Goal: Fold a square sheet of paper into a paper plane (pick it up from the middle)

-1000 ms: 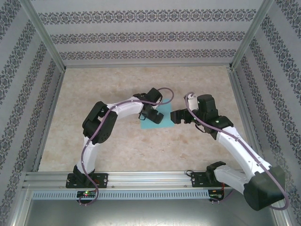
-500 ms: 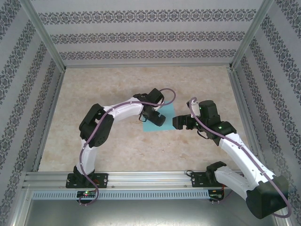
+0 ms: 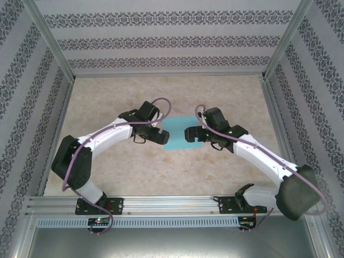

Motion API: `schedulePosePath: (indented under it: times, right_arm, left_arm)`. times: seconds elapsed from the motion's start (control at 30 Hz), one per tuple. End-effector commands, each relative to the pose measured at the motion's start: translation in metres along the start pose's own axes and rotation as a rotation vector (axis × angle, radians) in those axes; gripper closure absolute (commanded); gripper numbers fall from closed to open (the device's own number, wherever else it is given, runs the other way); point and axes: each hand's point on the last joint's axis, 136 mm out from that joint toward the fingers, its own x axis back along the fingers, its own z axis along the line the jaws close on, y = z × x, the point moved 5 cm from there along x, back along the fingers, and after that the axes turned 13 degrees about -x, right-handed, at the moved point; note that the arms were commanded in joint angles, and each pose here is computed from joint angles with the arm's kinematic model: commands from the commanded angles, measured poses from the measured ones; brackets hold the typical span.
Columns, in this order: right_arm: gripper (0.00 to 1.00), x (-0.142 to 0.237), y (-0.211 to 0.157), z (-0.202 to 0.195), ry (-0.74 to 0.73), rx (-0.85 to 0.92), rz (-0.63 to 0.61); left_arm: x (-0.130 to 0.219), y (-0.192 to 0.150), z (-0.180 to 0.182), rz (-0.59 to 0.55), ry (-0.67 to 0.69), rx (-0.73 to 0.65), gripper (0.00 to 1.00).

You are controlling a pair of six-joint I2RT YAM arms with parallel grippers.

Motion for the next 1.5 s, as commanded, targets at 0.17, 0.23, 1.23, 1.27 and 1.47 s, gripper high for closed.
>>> schedulePosePath:
  times: [0.17,0.23,1.23,1.27,1.47]
  right_arm:
    - [0.02,-0.042,0.019,0.021,-0.109,-0.012,0.011]
    - [0.02,-0.054,0.019,0.023,-0.130,-0.019,0.030]
    - [0.10,-0.163,0.007,0.015,-0.379,-0.071,0.157]
    - [0.10,-0.165,0.006,0.014,-0.384,-0.069,0.161]
    - [0.11,-0.175,-0.003,0.009,-0.415,-0.059,0.182]
  left_arm:
    - [0.015,-0.001,0.023,-0.170,-0.097,0.146,0.00]
    - [0.014,-0.005,0.028,-0.166,-0.082,0.160,0.00]
    - [0.009,-0.016,0.052,-0.169,-0.050,0.241,0.00]
    - [0.009,-0.015,0.051,-0.172,-0.050,0.240,0.00]
    - [0.010,-0.013,0.050,-0.175,-0.061,0.242,0.00]
